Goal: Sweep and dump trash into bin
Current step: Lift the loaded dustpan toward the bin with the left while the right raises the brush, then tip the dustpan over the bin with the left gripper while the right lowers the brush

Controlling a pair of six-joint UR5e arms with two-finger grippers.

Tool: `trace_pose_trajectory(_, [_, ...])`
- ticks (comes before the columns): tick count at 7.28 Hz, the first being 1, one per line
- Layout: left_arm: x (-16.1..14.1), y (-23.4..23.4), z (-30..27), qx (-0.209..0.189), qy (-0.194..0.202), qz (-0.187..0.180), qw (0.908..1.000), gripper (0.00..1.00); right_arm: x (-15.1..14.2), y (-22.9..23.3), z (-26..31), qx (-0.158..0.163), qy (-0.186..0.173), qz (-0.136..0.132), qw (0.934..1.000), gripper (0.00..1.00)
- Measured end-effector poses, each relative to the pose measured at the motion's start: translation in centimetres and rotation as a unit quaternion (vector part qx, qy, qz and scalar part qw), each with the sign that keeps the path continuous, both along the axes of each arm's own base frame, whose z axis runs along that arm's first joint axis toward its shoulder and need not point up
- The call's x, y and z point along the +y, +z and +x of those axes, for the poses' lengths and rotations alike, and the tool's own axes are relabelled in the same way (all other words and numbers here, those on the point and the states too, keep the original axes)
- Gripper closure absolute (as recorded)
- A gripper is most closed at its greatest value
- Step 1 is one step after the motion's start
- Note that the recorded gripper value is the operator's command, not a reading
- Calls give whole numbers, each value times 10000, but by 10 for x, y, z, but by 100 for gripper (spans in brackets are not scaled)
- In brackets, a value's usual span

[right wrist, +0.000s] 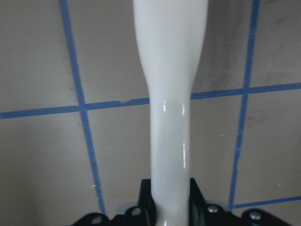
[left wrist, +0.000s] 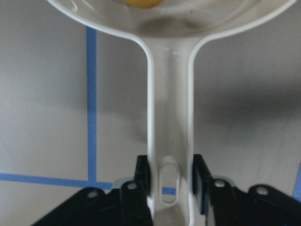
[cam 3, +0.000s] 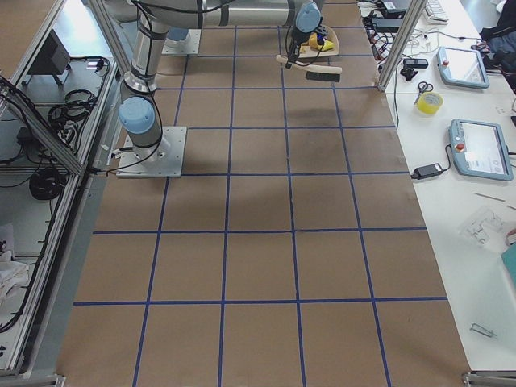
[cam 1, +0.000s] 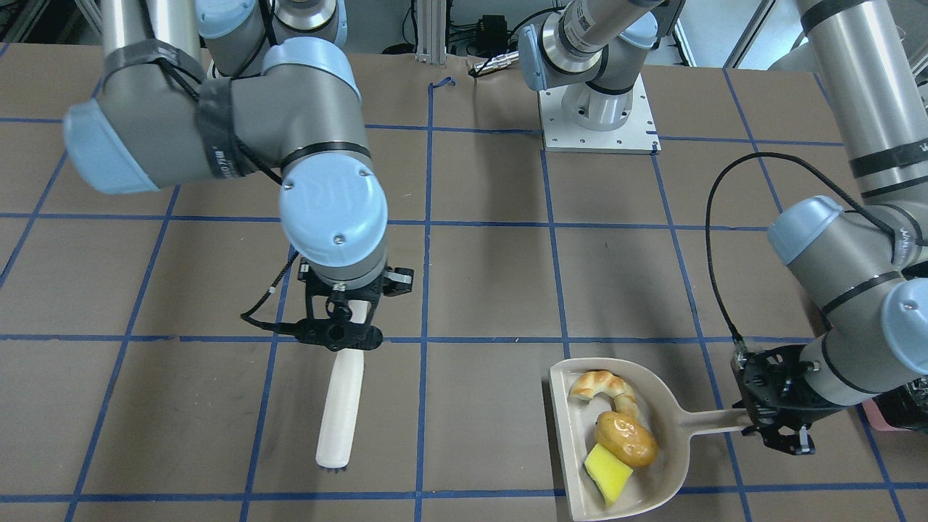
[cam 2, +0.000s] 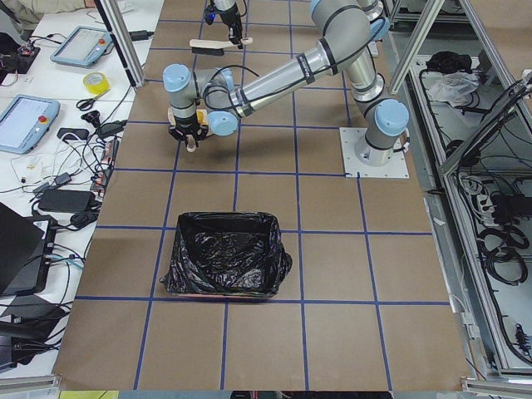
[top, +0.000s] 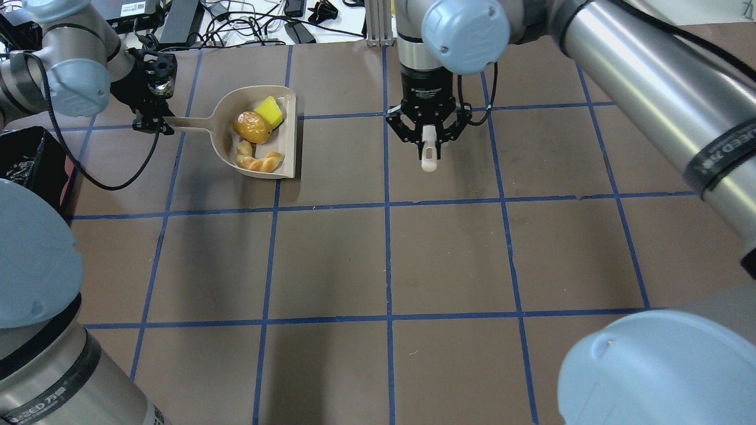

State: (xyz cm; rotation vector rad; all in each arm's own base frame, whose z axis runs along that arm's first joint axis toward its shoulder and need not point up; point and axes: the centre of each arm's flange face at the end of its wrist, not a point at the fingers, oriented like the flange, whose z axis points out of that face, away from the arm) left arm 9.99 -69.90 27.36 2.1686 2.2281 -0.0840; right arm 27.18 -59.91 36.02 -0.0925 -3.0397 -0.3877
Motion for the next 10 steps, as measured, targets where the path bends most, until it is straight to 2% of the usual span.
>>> trace_pose_trajectory(2, [15,18,58,145,-102,-22,9998,100,4,-1,-102,-92,22,127,9999,100])
trace_pose_trajectory(4, [34,66,120,343,80,50,9994,100,4,-25,-200,-194,-179,153,9995,100])
trace_pose_trajectory(5, [49,96,161,404,270,118,9987,100,4,-35,-224,-134,-233,120,9996,100])
trace_pose_trajectory(7, [86,146,254,343,590,197,9975,100,2,-57,-248,109,-11,14,9999,100])
trace_pose_trajectory(10, [143,179,362,35,506,51,9987,100,6,-79,-281,174,463,-68,9988,100])
